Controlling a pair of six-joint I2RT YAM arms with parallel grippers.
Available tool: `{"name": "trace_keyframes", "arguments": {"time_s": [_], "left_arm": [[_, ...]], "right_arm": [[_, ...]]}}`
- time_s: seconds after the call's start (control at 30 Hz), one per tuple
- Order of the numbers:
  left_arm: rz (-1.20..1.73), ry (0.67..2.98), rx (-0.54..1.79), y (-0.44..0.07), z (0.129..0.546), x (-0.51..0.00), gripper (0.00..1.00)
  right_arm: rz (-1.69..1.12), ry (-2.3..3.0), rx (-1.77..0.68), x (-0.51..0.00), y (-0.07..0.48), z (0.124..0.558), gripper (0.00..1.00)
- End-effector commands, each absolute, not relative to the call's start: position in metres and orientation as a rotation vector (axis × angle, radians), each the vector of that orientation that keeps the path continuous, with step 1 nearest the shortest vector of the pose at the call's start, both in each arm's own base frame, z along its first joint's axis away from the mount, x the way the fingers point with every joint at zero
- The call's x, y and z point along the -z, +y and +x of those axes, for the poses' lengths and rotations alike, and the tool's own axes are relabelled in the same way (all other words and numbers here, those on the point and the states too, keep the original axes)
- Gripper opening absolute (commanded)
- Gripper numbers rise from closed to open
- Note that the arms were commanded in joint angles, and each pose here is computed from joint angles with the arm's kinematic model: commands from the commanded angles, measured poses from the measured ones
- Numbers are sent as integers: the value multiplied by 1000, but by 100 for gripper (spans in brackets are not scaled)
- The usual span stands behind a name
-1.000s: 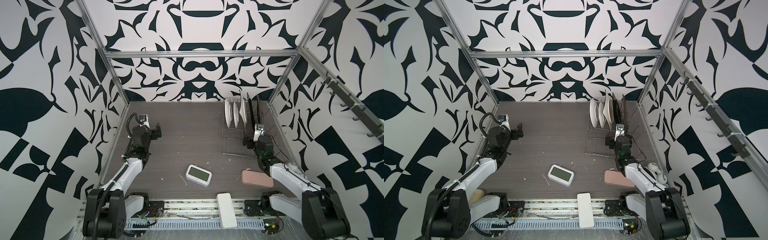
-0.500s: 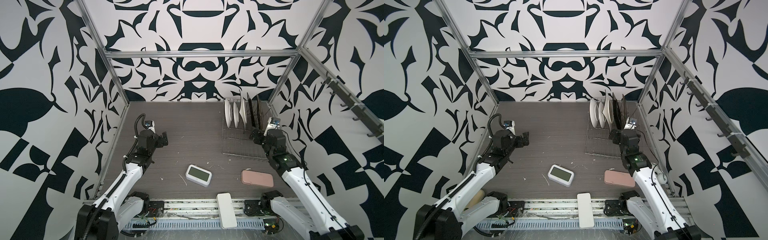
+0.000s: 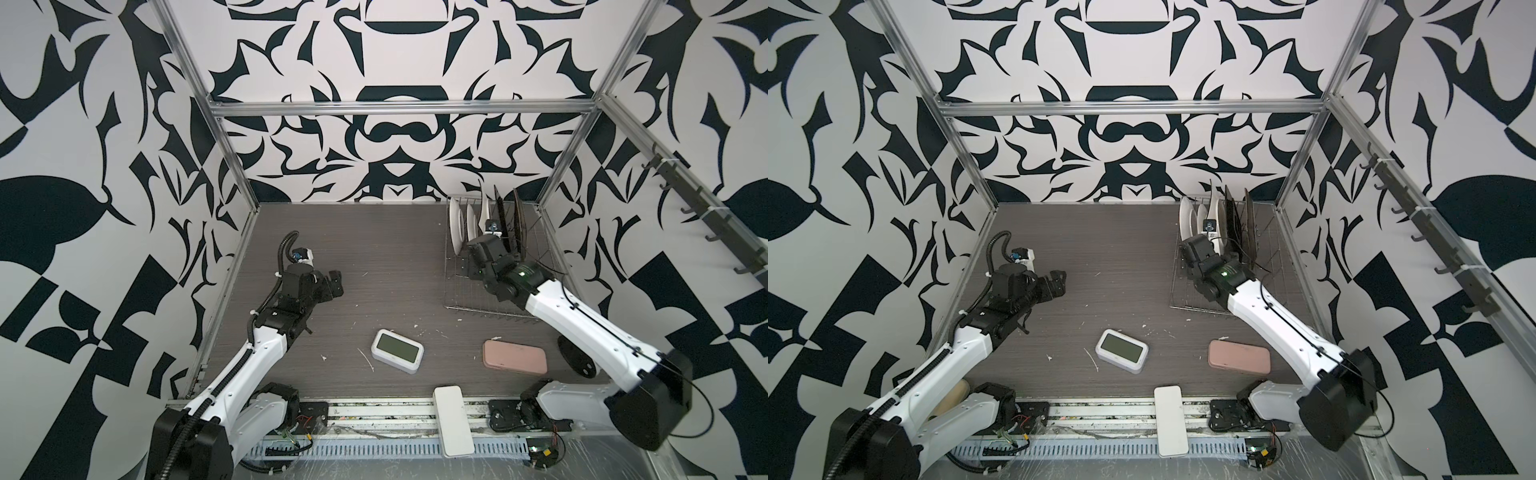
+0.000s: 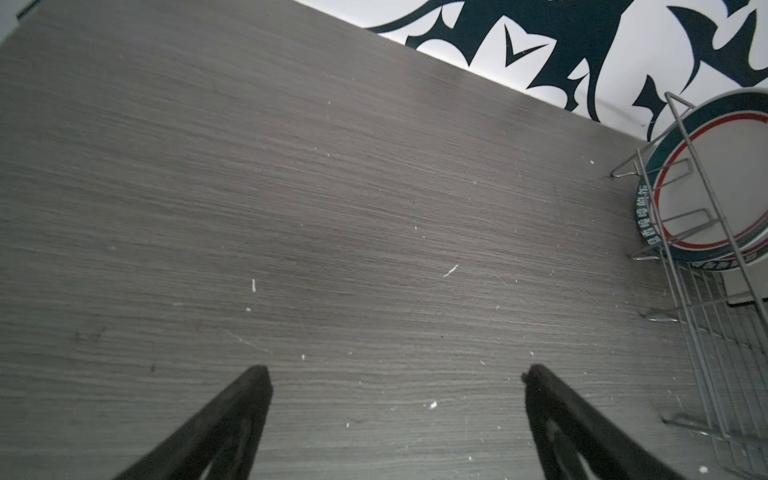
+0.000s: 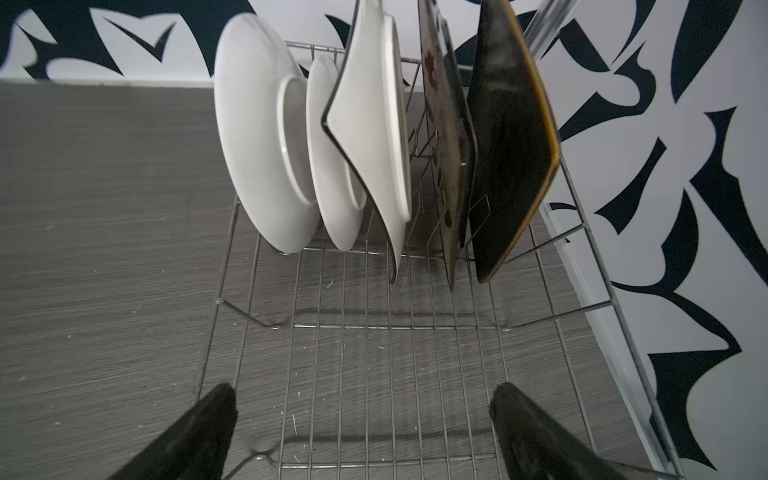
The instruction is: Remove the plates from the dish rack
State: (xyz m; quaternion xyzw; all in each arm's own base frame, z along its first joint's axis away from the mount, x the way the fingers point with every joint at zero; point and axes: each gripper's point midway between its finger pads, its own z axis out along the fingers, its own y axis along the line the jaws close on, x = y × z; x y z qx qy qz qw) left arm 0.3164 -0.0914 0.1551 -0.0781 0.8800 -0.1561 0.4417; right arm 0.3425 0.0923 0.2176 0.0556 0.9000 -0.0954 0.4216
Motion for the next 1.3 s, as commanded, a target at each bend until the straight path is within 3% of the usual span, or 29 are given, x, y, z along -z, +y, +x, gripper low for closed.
{"name": "trace_keyframes", "arguments": {"time_s": [0.0,0.3,0.63,0.87,1.03,1.27], "left_arm": [[-238,2200,482,-102,313,-159,99],[-243,2218,533,-110,316,-165,99],[-250,2209,514,-108,319,-169,99],[-244,2220,513,-109,318,-171,99],[-234,2240,499,-109,318,-168,99],[-230,2239,498,-109,317,-169,99]], "right_arm": [[175,2195,326,-239,86,355,99],[73,2140,405,-238,87,399,90],[16,2153,440,-219,78,432,90],[1,2157,430,-211,84,443,82],[9,2164,502,-206,76,454,67],[-5,2107,602,-210,67,460,66]]}}
